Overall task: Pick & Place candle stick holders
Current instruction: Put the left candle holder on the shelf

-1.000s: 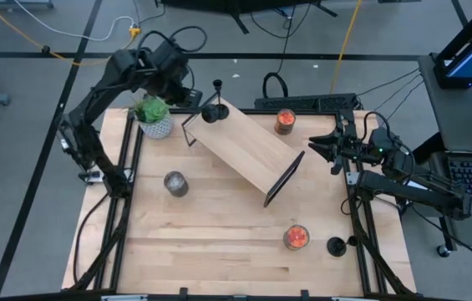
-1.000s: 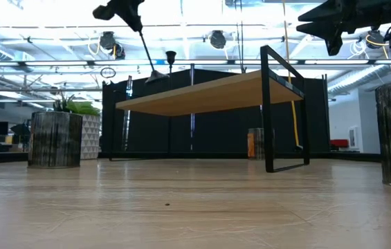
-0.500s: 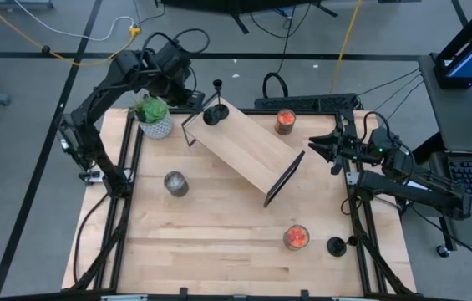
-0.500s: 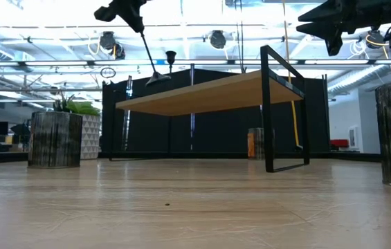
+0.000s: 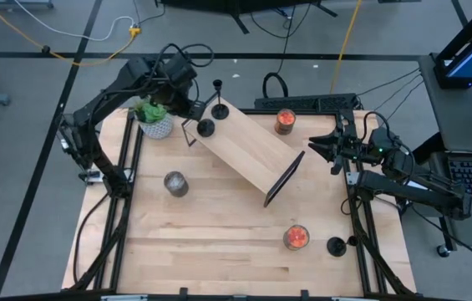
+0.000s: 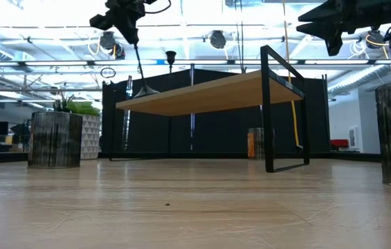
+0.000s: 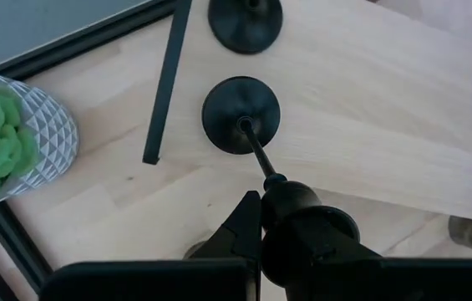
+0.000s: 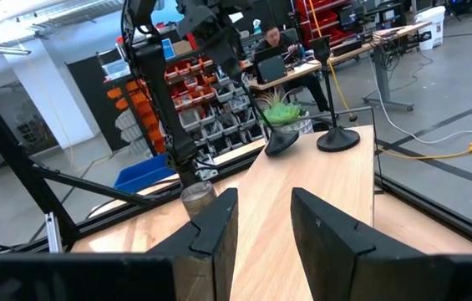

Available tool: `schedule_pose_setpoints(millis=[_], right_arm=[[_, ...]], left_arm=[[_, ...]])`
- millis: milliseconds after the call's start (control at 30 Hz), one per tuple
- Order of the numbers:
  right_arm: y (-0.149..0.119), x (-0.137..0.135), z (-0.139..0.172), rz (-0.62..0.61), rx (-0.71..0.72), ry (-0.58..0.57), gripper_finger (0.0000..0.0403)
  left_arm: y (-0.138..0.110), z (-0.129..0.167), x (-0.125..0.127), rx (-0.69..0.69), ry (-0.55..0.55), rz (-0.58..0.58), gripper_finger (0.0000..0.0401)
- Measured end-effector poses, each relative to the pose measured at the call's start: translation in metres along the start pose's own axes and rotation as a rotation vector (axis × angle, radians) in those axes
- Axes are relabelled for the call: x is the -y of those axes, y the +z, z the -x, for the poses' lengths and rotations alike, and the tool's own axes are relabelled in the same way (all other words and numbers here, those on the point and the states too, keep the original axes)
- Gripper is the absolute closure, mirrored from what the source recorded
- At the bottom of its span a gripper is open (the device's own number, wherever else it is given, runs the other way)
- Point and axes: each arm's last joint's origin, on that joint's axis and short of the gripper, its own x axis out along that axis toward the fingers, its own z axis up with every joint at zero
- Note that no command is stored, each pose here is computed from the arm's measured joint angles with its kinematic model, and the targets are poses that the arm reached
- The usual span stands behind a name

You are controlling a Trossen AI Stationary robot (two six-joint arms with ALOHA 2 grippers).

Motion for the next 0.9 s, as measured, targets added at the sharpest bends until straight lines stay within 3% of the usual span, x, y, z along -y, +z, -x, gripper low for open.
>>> schedule_pose_setpoints(millis=[900], right_arm=[[-0.0002,0.0001,0.0000,-0.026,-0.002,-0.001,0.0298]], left_arm=[[0.0011,0.0004,-0.0018,0.029,0.041,0.007,0.0384]])
